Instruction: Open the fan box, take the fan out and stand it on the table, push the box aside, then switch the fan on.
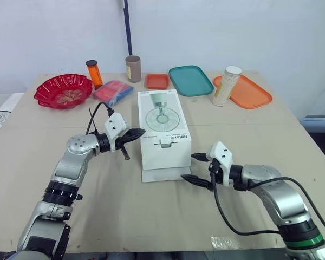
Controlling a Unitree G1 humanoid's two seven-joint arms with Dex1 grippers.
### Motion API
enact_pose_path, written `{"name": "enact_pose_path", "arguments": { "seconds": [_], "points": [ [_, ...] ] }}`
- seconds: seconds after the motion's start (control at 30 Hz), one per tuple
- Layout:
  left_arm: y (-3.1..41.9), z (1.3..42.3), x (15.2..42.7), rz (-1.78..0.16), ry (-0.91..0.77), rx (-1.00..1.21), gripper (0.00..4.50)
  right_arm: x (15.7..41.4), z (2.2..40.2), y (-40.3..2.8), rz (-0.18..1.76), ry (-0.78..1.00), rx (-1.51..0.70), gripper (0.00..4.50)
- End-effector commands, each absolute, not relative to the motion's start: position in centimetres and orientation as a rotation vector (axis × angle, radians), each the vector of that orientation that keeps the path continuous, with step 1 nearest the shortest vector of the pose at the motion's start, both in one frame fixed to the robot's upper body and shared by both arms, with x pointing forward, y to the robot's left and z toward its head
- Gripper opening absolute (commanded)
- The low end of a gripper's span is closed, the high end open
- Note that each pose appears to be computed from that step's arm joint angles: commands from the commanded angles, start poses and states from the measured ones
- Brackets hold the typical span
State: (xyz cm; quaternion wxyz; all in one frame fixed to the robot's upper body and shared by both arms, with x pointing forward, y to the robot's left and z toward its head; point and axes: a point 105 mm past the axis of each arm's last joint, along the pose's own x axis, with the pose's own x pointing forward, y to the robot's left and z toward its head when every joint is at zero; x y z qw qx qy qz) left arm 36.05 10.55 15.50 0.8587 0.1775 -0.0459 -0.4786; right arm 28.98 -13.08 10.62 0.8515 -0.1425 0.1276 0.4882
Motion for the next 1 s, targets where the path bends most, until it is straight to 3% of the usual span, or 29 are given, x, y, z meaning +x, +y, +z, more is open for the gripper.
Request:
{"name": "enact_pose_path", "arguments": {
  "seconds": [0.03, 0.23, 0.47, 0.57, 0.77, 1.0],
  "points": [
    [10.6, 15.4, 36.0, -1.010, -0.085, 0.390, 0.02, 27.0, 13.3, -11.2, 1.183, 0.171, -0.261, 4.50],
    [11.1, 16.0, 35.9, -1.014, -0.094, 0.378, 0.02, 25.3, 16.5, -10.5, 1.289, 0.083, -0.082, 4.50],
    [11.8, 18.2, 35.8, -0.997, -0.151, 0.295, 0.02, 29.8, 18.3, -10.4, 1.079, -0.019, -0.034, 4.50],
    [12.7, 19.7, 36.2, -0.947, -0.185, 0.253, 0.02, 32.8, 18.0, -10.6, 0.955, -0.011, -0.052, 4.50],
    [12.0, 23.5, 35.2, -0.972, -0.290, 0.134, 0.02, 33.1, 17.2, -9.7, 0.968, 0.004, -0.095, 4.50],
    [8.7, 18.7, 34.7, -1.076, -0.129, 0.216, 0.02, 32.4, 16.7, -9.3, 1.000, 0.010, -0.113, 4.50]
  ]
}}
